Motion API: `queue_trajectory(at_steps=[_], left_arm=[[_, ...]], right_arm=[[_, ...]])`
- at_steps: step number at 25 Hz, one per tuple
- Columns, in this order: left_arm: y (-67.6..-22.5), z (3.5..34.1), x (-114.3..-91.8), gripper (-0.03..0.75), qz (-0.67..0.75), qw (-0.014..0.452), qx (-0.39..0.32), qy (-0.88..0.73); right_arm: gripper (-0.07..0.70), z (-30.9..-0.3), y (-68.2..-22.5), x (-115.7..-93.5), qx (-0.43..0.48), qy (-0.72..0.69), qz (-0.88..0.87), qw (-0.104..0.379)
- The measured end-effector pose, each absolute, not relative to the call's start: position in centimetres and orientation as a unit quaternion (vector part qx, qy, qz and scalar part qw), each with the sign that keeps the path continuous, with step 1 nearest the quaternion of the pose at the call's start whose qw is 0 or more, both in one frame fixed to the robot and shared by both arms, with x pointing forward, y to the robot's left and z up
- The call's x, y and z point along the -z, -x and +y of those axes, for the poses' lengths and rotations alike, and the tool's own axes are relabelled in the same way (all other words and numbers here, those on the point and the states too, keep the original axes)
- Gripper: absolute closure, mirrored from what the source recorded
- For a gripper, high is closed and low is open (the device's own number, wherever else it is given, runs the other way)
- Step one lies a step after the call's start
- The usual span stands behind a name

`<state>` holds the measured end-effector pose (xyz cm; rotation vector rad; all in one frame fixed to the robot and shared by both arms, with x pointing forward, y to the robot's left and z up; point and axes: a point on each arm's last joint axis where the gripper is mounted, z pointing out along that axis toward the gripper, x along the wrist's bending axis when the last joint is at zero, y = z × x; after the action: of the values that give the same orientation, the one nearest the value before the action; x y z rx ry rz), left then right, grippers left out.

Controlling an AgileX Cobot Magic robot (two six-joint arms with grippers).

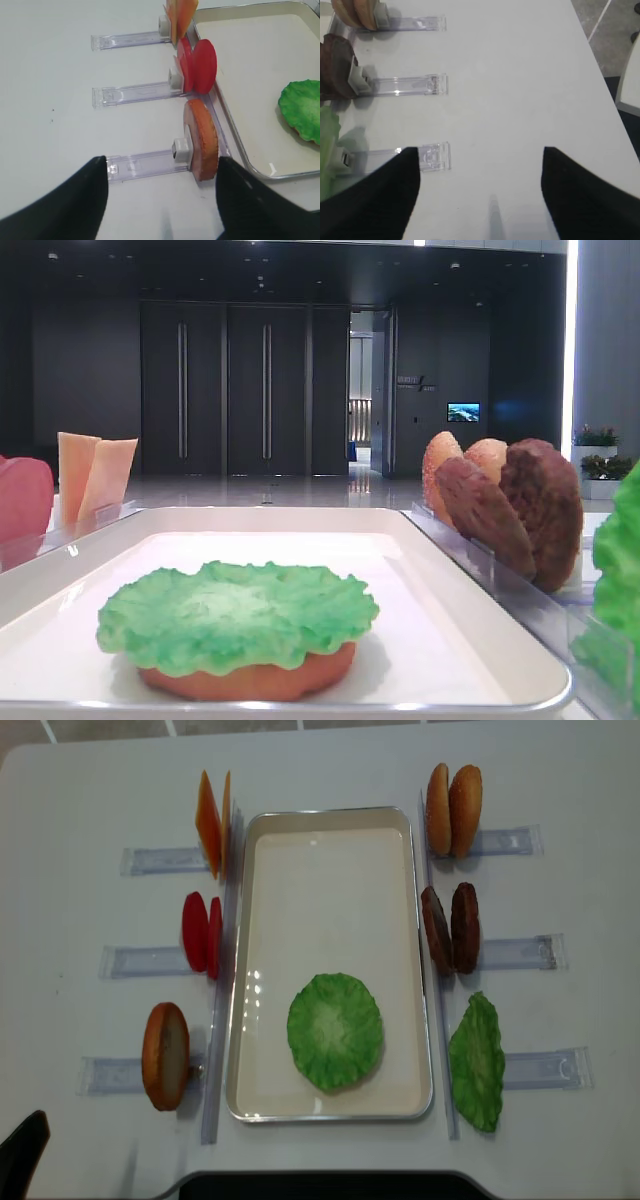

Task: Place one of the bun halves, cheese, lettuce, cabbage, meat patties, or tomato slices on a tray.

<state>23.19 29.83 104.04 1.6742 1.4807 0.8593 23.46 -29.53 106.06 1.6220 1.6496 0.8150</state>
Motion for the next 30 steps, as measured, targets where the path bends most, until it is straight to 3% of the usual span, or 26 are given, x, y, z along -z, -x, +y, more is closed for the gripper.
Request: queue_trajectory(at_steps=[7,30], left_arm=[[-23.2,29.8,-104.0,0.199,0.576,0.365,-0.334,-0.651],[-23.2,29.8,-104.0,0.199,0.576,0.365,-0.334,-0.651]], right_arm=[[0.145,-29.4,-22.4,-105.5,-0.338,-0.602,0.625,0.365],[0.145,-29.2,-22.9,-104.8,-0.348,-0.605,0.623,0.352]])
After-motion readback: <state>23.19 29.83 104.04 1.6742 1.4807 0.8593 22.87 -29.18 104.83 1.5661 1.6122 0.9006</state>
